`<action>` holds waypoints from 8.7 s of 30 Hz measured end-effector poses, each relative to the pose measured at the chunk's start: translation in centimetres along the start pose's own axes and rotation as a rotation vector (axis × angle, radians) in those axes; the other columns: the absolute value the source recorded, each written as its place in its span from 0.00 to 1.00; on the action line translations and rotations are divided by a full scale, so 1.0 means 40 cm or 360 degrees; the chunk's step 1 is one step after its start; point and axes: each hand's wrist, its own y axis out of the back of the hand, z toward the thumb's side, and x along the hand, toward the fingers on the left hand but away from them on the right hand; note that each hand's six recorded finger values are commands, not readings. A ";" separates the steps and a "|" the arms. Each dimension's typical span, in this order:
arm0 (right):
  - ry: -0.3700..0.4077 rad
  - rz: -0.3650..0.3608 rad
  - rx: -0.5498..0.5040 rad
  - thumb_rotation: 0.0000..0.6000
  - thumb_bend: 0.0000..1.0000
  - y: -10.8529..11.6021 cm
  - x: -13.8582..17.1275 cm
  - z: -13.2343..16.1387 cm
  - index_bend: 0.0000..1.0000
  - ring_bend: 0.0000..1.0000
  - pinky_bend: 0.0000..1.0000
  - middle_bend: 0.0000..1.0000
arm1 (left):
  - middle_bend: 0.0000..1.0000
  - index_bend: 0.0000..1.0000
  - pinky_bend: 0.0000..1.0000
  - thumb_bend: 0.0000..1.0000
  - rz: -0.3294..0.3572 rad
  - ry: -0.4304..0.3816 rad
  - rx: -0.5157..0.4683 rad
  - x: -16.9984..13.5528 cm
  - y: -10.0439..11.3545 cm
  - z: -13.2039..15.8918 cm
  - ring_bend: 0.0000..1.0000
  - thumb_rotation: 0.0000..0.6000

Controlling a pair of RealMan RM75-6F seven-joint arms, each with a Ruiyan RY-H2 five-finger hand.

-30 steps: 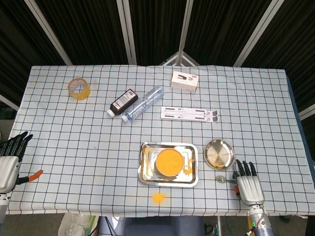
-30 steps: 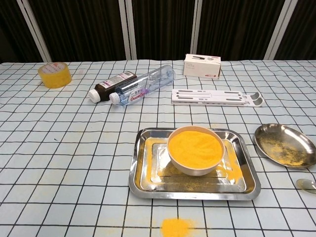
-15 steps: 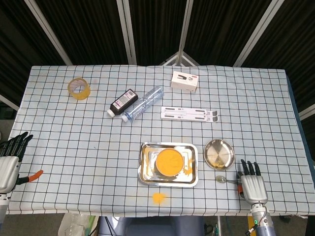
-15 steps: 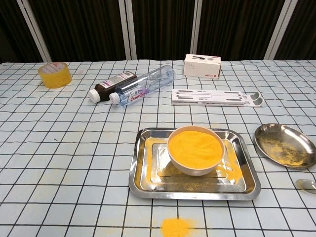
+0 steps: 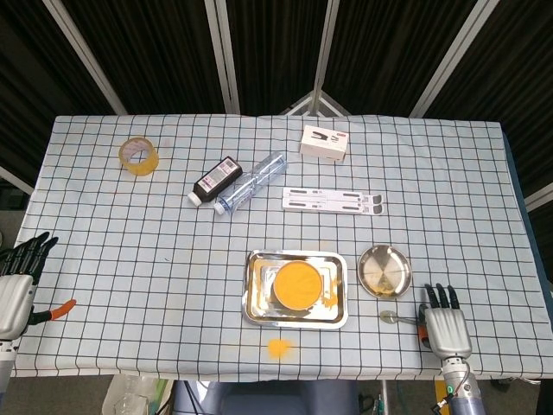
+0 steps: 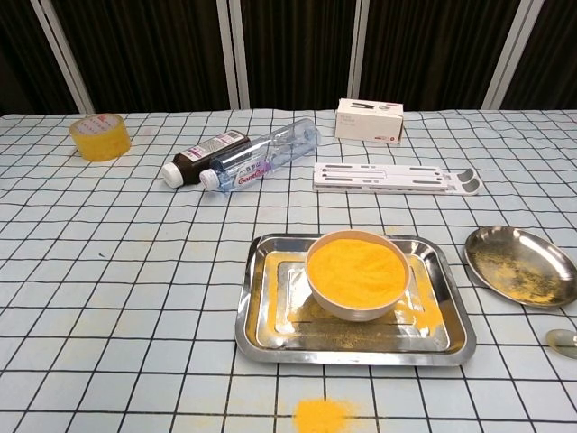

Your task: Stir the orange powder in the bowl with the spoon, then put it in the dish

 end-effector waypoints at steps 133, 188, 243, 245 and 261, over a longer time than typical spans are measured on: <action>0.0333 -0.0236 0.0144 1.00 0.46 0.284 -0.083 0.439 0.31 0.03 0.00 0.34 | 0.00 0.00 0.00 0.00 -0.0076 -0.0015 -0.0074 0.004 -0.008 0.005 0.00 1.00; 0.0357 -0.0268 0.0124 1.00 0.46 0.255 -0.104 0.472 0.50 0.10 0.00 0.44 | 0.00 0.00 0.00 0.00 -0.0082 -0.0016 -0.0080 0.005 -0.008 0.006 0.00 1.00; 0.0462 -0.0495 0.0198 1.00 0.56 0.301 -0.082 0.481 0.55 0.16 0.00 0.48 | 0.00 0.00 0.00 0.00 -0.0077 -0.0016 -0.0082 0.006 -0.007 0.007 0.00 1.00; 0.0479 -0.0553 0.0264 1.00 0.56 0.304 -0.083 0.480 0.55 0.16 0.00 0.48 | 0.00 0.00 0.00 0.00 -0.0077 -0.0016 -0.0082 0.006 -0.007 0.007 0.00 1.00; 0.0557 -0.0829 0.0790 1.00 0.56 0.283 -0.104 0.452 0.58 0.17 0.00 0.50 | 0.00 0.00 0.00 0.00 -0.0089 -0.0018 -0.0083 0.004 -0.010 0.007 0.00 1.00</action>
